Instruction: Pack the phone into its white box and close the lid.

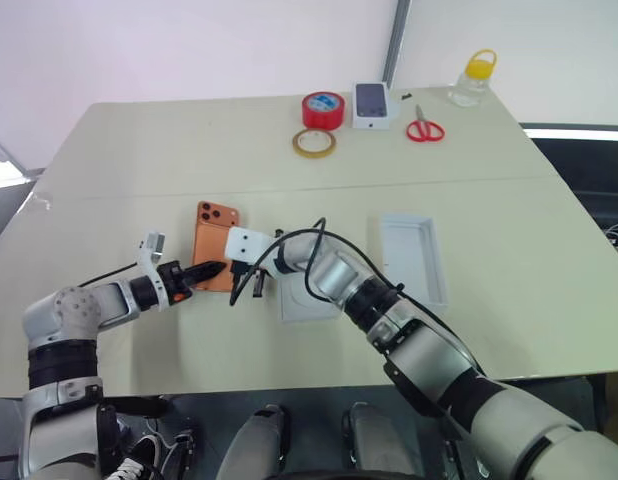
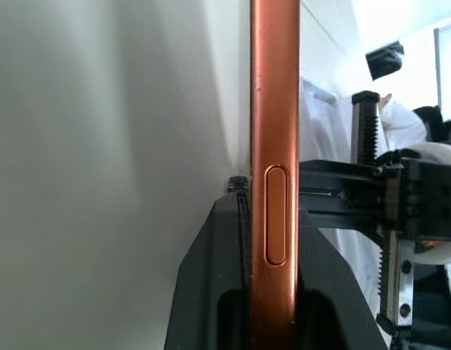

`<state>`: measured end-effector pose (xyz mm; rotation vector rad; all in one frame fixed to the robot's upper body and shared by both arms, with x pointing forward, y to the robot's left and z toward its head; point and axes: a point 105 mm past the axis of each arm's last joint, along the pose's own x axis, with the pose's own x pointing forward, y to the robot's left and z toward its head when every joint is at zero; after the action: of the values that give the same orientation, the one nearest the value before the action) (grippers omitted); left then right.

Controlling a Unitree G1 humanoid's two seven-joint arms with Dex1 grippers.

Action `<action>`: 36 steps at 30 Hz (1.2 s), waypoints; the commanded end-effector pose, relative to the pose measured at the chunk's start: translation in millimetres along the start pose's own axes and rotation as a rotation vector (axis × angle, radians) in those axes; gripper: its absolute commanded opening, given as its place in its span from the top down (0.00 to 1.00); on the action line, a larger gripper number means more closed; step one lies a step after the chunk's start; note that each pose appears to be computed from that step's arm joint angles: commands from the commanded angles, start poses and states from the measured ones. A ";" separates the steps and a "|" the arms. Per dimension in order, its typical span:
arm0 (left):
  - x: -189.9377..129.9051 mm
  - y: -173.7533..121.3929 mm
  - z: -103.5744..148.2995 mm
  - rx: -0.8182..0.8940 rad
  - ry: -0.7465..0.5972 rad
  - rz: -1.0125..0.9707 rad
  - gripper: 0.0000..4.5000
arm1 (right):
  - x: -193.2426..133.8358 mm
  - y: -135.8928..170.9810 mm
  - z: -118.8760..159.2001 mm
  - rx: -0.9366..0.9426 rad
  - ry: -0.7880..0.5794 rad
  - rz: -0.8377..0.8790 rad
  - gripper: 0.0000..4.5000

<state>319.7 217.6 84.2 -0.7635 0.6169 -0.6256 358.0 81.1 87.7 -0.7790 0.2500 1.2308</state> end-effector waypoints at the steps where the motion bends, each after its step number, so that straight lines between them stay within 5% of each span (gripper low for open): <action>1: -4.8 7.2 -10.3 -0.057 0.010 0.024 0.99 | -4.4 -5.1 0.1 -0.021 -0.005 -0.024 1.00; 11: -13.9 1.6 -11.1 -0.231 -0.100 -0.066 0.99 | -29.2 -26.0 16.8 0.061 -0.146 -0.089 1.00; 20: -22.4 -5.4 -10.6 -0.326 -0.179 -0.136 0.99 | -67.5 -29.2 49.6 0.123 -0.434 -0.109 1.00; 23: -25.2 -17.0 -10.3 -0.302 -0.205 -0.178 0.99 | -93.3 -7.0 34.2 0.170 -0.491 0.075 1.00; 26: -25.0 -19.5 -12.9 -0.289 -0.215 -0.172 1.00 | -116.4 4.0 28.7 0.224 -0.557 0.154 0.79; 31: -19.9 -29.5 -17.0 -0.255 -0.207 -0.184 1.00 | -135.9 36.8 -6.6 0.040 -0.438 0.233 0.25; 36: -12.9 -38.7 -17.9 -0.210 -0.187 -0.188 1.00 | -141.7 47.1 -30.2 -0.040 -0.364 0.236 0.25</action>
<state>286.8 199.3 90.4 -1.1059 0.5078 -0.6099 278.9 -44.0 117.8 -0.5010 0.0971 1.5534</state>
